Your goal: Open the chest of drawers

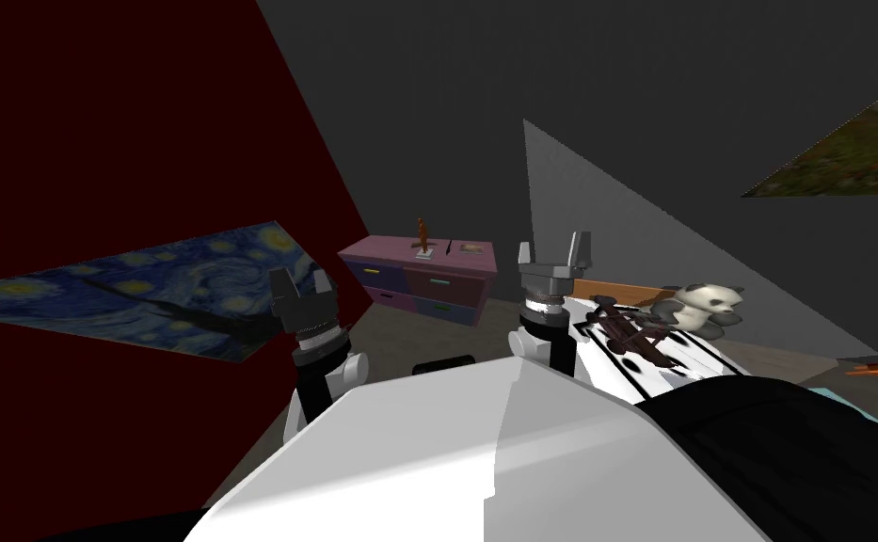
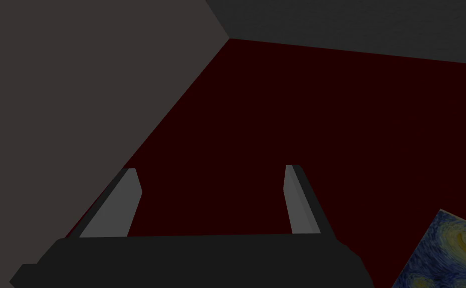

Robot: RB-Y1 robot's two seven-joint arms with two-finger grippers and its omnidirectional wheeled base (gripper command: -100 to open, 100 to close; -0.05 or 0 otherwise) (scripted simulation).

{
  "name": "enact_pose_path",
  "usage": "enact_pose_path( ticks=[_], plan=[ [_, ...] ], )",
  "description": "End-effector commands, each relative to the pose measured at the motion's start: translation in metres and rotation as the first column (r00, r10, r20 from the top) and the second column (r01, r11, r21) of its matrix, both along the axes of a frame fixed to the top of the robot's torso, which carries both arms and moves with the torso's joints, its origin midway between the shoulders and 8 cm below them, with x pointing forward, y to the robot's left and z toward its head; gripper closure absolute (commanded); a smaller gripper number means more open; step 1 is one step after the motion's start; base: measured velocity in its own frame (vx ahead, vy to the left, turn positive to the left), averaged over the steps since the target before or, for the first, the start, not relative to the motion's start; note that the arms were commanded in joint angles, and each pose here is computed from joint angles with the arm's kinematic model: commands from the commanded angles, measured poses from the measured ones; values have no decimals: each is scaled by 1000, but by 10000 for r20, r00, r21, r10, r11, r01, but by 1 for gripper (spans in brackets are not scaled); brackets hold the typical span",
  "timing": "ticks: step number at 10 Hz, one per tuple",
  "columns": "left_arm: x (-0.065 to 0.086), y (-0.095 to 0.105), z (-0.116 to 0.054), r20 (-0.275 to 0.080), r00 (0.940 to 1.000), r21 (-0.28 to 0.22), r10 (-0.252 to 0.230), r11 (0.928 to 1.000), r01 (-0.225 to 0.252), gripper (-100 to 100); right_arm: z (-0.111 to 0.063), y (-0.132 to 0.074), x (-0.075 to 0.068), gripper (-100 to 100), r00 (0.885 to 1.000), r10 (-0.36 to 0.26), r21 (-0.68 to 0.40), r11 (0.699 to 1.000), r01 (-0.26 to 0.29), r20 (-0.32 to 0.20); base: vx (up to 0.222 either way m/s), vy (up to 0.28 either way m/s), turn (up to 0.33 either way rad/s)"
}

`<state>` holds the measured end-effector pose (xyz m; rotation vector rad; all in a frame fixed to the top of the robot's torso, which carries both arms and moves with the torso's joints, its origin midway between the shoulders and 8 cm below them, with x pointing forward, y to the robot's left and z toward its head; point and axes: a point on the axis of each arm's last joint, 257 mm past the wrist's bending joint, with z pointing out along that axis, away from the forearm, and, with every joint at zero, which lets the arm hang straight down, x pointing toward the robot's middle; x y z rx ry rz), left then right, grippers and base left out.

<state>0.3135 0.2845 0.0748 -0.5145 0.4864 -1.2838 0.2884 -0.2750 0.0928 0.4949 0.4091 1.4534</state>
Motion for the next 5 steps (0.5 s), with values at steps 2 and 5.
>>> enact_pose_path(
  ticks=[2,5],
  plan=[
    [0,0,0,1,10000,0,0,10000,0,0,0,0,0,0,10000,0,0,10000,0,1,0,0,0],
    [0,0,0,3,10000,1,0,10000,0,0,0,0,0,0,10000,0,-1,10000,0,3,0,0,0]
  ],
)
